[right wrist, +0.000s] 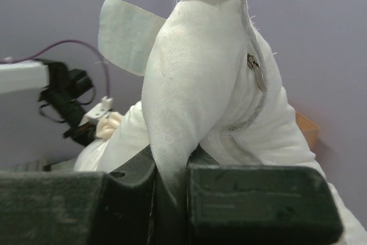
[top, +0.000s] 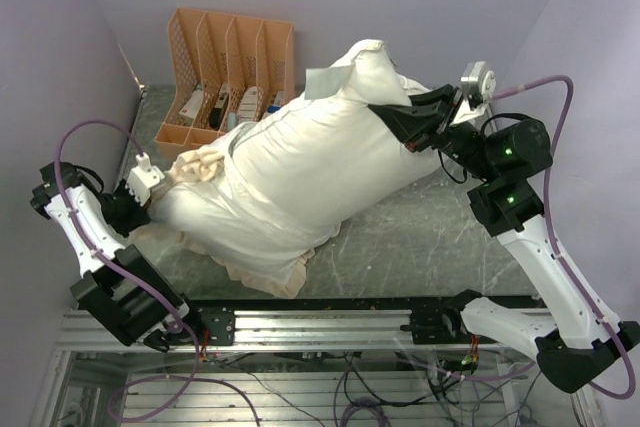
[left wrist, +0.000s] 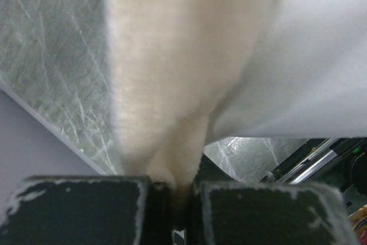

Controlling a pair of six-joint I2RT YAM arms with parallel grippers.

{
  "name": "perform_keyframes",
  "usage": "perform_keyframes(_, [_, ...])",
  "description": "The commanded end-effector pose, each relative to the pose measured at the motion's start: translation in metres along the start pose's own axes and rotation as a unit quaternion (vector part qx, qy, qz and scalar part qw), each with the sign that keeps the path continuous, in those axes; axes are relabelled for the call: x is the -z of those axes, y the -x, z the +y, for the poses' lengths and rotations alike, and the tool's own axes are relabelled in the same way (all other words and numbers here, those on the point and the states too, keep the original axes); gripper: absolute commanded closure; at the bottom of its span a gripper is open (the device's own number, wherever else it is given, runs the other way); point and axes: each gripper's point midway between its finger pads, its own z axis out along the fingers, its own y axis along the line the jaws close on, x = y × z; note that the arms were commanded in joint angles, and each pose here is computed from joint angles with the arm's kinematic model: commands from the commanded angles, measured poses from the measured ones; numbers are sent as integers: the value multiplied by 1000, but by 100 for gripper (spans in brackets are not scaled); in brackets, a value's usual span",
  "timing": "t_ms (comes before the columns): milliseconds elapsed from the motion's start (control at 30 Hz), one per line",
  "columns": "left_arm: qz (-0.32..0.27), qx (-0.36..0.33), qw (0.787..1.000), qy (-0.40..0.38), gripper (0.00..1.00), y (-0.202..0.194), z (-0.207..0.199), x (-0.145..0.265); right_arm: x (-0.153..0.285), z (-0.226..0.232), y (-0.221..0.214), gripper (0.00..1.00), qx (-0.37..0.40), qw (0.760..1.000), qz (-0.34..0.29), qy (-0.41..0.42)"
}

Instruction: Remove the pillowcase from the pillow

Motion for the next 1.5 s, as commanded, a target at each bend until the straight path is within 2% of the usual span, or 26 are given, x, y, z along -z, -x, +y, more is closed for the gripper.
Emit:
perform_keyframes(0, [41, 3, 997, 63, 93, -14, 24, 13, 12, -36, 61, 100, 43, 986, -95, -128])
perform_keyframes(100, [78, -4, 990, 117, 93, -31, 42, 26, 24, -57, 70, 100, 48, 973, -111, -196])
perform_keyframes(233, [104, -2, 983, 149, 93, -46, 58, 46, 37, -85, 73, 100, 45, 952, -107, -282])
perform_keyframes(367, [138, -2, 971, 197, 93, -62, 81, 74, 59, -101, 76, 100, 46, 928, -128, -347])
perform_keyframes(567, [198, -34, 937, 287, 93, -81, 112, 117, 80, -113, 97, 100, 74, 898, -154, -405])
perform_keyframes(733, [238, -73, 905, 345, 93, -89, 131, 146, 95, -123, 132, 100, 100, 866, -183, -453])
perform_keyframes(967, [280, -107, 882, 364, 93, -107, 136, 155, 126, -131, 171, 100, 122, 810, -228, -526])
perform_keyframes(1067, [303, -150, 870, 359, 93, -115, 132, 149, 129, -127, 180, 100, 134, 807, -241, -522])
perform_keyframes(1233, [301, -193, 848, 392, 93, -104, 138, 153, 133, -128, 185, 100, 146, 799, -241, -531])
perform_keyframes(1300, [302, -201, 838, 407, 93, -102, 142, 158, 137, -128, 189, 100, 151, 791, -244, -541])
perform_keyframes(1467, [300, -193, 832, 426, 93, -102, 149, 163, 155, -128, 203, 100, 161, 762, -262, -571])
